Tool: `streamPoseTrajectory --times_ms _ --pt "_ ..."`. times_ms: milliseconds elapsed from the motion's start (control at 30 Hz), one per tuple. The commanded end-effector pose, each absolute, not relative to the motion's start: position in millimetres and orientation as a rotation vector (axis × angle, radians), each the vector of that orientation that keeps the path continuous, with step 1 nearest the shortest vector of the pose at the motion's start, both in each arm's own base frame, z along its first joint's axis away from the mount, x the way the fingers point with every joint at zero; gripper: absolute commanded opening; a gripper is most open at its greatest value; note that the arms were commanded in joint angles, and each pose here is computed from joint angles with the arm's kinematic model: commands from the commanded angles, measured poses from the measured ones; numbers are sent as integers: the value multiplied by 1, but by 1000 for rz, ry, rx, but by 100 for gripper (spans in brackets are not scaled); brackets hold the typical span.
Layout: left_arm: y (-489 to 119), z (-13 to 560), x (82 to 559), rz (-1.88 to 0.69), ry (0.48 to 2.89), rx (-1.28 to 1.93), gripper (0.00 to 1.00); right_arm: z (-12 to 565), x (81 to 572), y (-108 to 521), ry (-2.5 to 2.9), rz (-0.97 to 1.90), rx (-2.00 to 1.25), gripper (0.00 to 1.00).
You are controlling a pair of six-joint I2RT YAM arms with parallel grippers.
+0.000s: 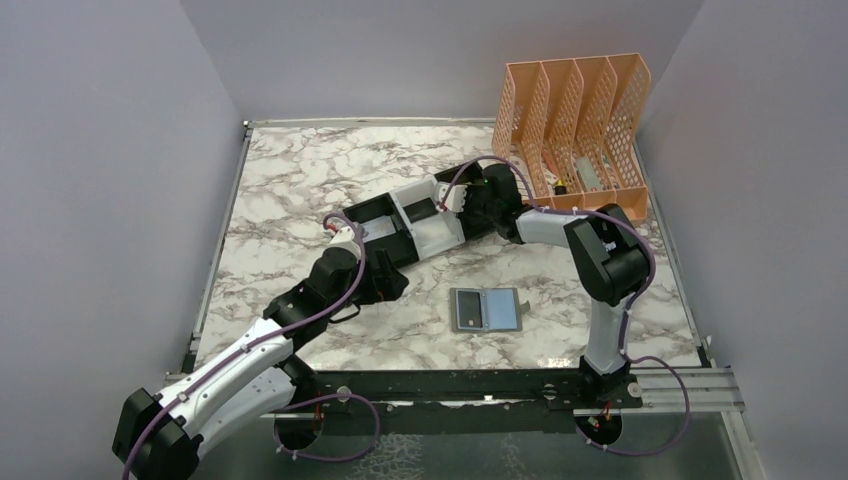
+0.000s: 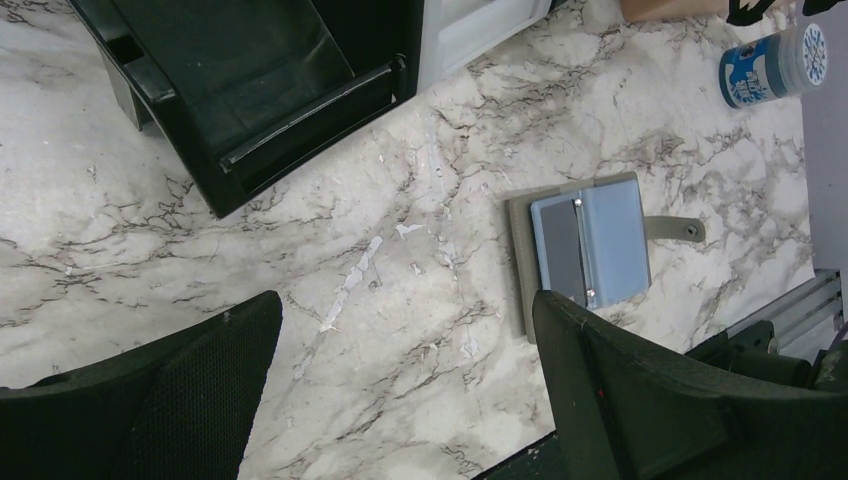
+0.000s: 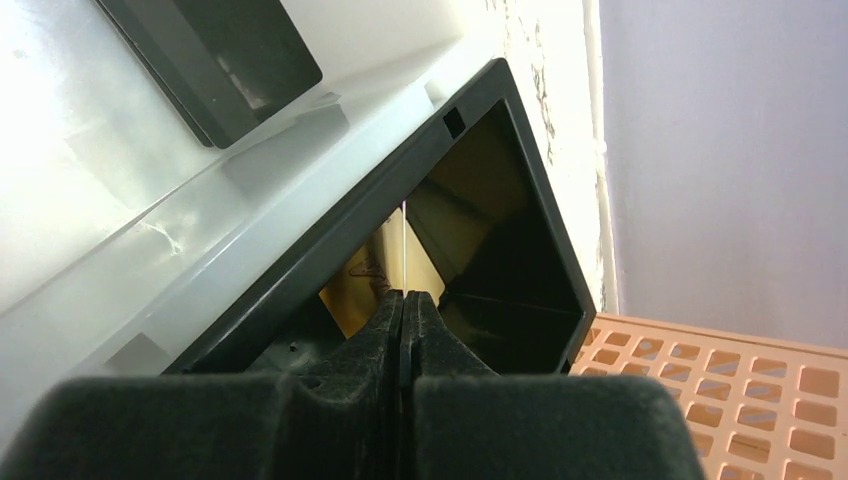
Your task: Take the credit cards out of the card holder
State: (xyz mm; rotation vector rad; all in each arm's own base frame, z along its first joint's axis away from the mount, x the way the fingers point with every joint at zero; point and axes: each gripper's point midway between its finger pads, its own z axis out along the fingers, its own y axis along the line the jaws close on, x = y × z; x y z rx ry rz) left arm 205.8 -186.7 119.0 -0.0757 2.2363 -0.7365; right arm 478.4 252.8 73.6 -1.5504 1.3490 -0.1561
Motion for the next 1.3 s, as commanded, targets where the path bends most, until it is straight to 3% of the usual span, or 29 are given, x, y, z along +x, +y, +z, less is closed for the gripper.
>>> streamPoseTrajectory --times_ms 0,233,567,1267 --pt "-192 119 206 -773 2228 -61 99 75 485 265 1242 -137 -1576 2" --pt "-190 114 207 -743 2247 -66 99 64 487 272 1211 -117 -1608 11" --pt "-156 96 233 -430 2321 -209 99 90 460 278 1202 20 -1596 5" --pt "-137 91 252 -399 2311 -264 99 107 382 281 1260 310 -1602 4"
